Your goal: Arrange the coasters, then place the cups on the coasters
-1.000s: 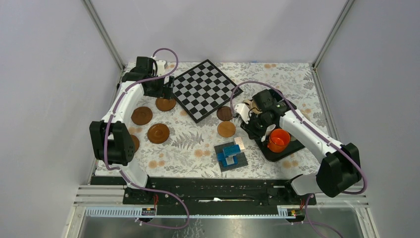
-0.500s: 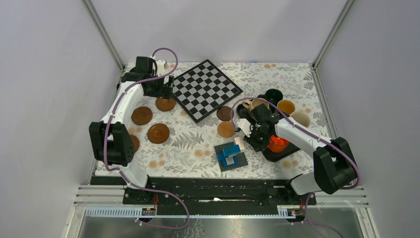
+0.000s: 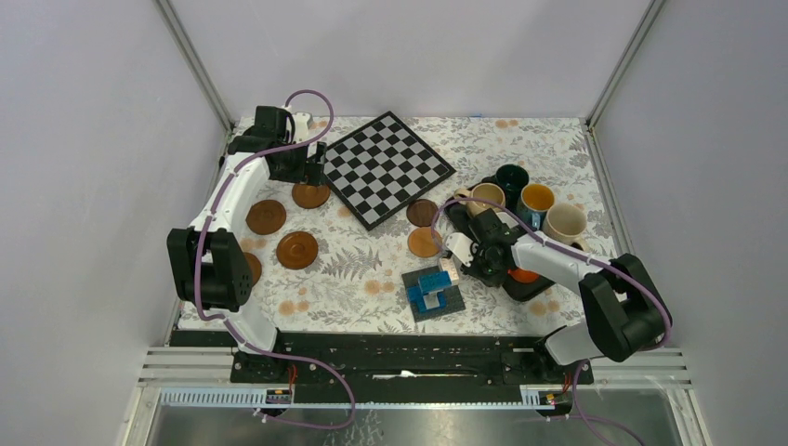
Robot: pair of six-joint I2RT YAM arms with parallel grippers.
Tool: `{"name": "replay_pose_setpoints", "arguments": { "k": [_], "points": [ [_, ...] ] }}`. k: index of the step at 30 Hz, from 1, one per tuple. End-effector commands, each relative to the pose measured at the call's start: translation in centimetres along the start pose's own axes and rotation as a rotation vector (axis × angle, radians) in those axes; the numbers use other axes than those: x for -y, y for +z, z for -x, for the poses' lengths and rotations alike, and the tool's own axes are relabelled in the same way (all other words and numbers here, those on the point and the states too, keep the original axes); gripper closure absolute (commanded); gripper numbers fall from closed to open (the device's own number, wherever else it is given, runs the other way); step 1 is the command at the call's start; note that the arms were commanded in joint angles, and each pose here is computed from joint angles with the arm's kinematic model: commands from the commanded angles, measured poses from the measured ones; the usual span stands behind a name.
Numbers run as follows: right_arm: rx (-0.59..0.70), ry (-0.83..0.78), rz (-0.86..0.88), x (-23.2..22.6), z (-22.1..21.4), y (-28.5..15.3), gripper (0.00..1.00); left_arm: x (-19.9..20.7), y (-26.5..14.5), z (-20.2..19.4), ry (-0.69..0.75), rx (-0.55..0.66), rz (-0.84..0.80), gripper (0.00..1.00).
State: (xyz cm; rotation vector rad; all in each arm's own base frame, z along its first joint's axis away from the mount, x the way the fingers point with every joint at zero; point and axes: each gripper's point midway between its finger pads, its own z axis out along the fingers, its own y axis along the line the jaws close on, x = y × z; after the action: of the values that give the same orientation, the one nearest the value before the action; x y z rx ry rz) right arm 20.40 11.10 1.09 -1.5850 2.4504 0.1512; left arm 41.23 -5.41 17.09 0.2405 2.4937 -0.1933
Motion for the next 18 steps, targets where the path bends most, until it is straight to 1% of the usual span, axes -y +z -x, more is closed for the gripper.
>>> {"name": "replay_pose_setpoints", "arguments": {
  "k": [1, 11, 18],
  "points": [
    [-0.084, -0.035, -0.229, 4.8, -1.4, -0.4, 0.77, -0.2, -0.4, 1.1, -0.016, 0.029, 0.007, 0.01],
    [-0.090, -0.010, -0.293, 10.0, -2.4, -1.1, 0.77, -0.2, 0.2, 1.6, -0.019, 0.026, 0.001, 0.01],
    [-0.101, -0.025, -0.342, 13.7, -3.4, -1.4, 0.75, -0.3, 0.5, 1.8, -0.018, 0.024, 0.006, 0.01]
  ]
}}
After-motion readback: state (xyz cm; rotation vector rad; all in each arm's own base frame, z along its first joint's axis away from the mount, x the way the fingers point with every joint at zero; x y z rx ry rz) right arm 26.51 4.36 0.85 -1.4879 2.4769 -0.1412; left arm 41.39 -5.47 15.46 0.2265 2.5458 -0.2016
